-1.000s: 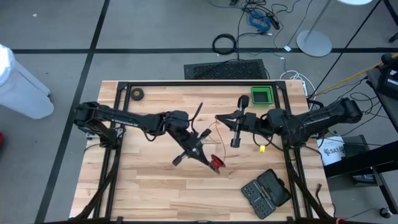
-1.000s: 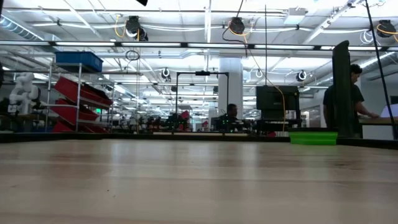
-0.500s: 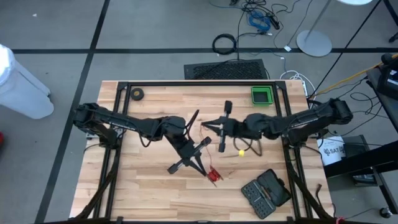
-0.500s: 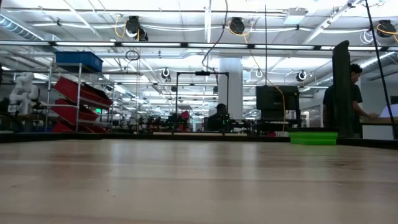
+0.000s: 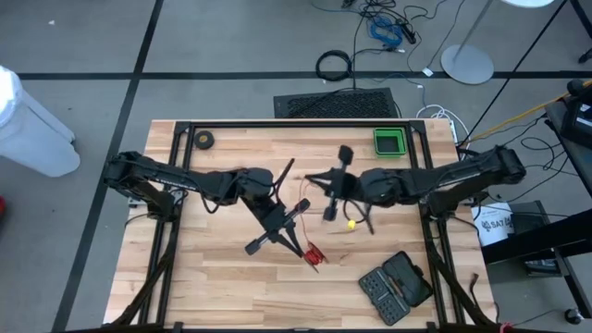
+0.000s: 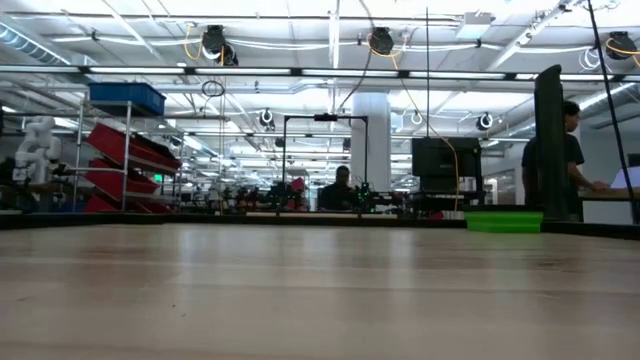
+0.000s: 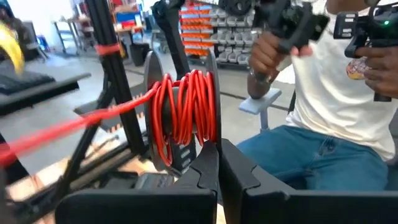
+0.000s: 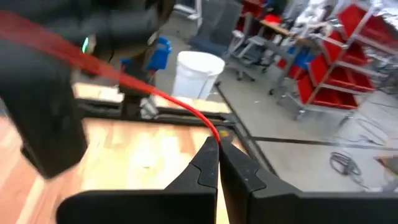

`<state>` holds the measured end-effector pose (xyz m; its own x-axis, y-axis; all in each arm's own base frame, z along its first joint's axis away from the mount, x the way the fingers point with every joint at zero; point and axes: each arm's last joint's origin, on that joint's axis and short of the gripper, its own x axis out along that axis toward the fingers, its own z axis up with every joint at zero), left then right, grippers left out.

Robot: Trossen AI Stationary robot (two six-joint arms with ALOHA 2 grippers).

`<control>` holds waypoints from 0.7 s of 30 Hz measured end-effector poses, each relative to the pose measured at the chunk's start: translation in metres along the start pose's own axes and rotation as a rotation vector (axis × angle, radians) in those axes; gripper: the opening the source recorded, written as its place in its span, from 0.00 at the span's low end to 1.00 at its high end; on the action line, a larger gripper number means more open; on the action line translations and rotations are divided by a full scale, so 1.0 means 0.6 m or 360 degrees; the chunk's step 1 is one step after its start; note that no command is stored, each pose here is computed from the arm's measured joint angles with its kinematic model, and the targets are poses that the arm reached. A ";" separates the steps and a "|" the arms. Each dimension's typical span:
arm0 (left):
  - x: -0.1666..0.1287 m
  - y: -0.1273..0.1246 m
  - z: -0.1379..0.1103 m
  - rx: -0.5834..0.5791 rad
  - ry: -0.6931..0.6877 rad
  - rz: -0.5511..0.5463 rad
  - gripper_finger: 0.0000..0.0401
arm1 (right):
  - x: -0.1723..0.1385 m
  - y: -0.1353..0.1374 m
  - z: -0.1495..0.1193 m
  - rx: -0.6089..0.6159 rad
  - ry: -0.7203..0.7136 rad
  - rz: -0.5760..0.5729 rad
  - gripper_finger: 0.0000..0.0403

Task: Coil cords
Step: Coil the red wire into the spool

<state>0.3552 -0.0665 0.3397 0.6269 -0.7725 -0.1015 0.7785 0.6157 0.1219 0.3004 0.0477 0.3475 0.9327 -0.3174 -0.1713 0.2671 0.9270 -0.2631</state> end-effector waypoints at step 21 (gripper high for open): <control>0.007 -0.006 0.008 0.0092 -0.0058 -0.0020 0.00 | -0.070 -0.013 0.014 0.0104 0.0067 -0.0012 0.00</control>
<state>0.3548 -0.0728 0.3434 0.6147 -0.7859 -0.0677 0.7825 0.5967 0.1777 0.2612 0.0554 0.3649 0.9200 -0.3312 -0.2095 0.2907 0.9353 -0.2019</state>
